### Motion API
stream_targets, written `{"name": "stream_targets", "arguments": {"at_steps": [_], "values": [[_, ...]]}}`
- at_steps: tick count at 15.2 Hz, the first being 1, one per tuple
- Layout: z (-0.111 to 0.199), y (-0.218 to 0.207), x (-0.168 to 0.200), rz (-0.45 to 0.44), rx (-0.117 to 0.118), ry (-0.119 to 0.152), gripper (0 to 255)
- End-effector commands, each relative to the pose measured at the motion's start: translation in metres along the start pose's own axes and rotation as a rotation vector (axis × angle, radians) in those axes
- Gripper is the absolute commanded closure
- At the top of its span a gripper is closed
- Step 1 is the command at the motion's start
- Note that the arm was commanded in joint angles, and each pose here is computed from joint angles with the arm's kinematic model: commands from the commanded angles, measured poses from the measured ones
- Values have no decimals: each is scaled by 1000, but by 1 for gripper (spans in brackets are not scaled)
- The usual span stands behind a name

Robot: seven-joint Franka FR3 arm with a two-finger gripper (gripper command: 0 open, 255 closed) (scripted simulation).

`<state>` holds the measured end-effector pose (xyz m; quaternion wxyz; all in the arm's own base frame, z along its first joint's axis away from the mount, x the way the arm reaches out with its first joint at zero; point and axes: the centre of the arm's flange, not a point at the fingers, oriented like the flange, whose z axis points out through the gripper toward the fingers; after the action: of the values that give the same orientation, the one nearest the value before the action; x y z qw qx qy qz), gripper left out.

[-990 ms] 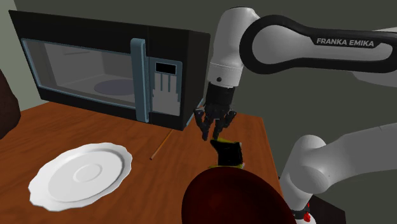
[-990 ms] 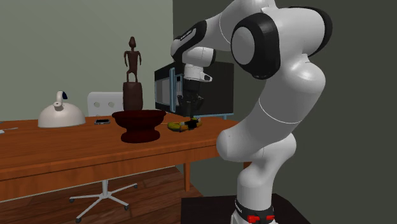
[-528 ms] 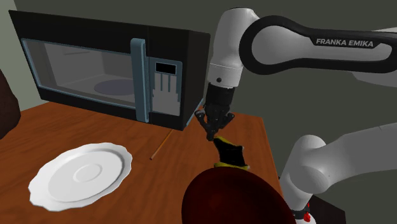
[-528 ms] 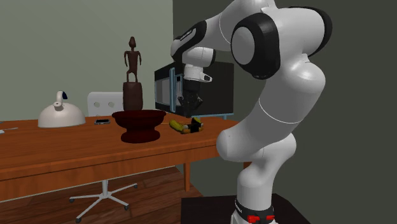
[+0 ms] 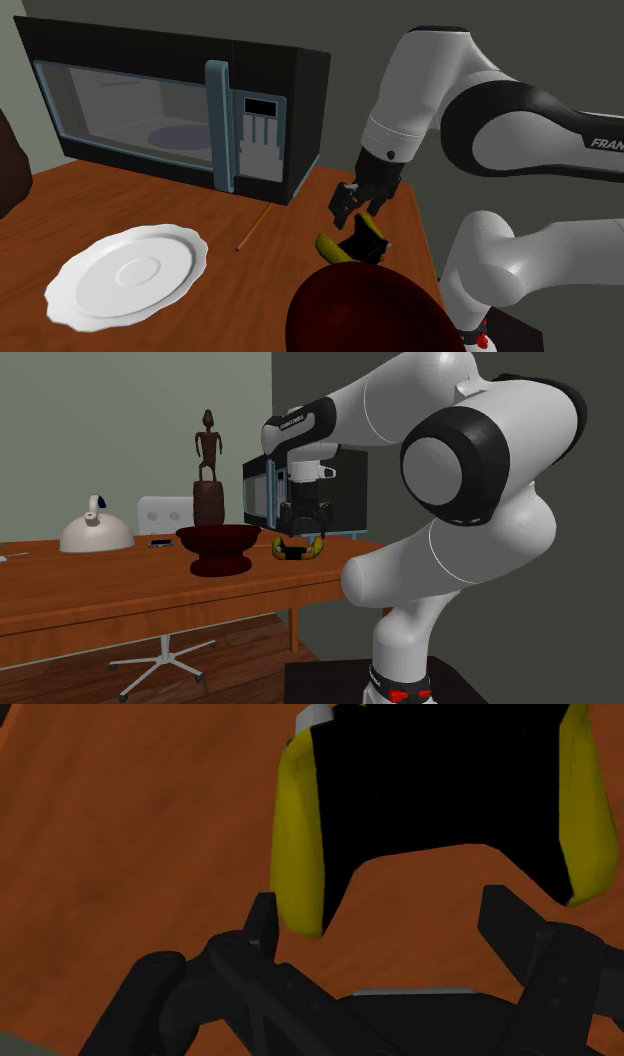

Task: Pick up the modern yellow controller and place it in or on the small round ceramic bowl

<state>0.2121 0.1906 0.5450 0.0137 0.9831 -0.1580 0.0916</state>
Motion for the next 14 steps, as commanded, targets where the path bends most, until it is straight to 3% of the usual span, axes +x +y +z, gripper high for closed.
{"name": "stream_targets", "arguments": {"at_steps": [1,6,14], "values": [[7,4,-4,-19,-8,21,0],[36,4,-3,-19,-8,21,0],[36,4,-3,-19,-8,21,0]]}}
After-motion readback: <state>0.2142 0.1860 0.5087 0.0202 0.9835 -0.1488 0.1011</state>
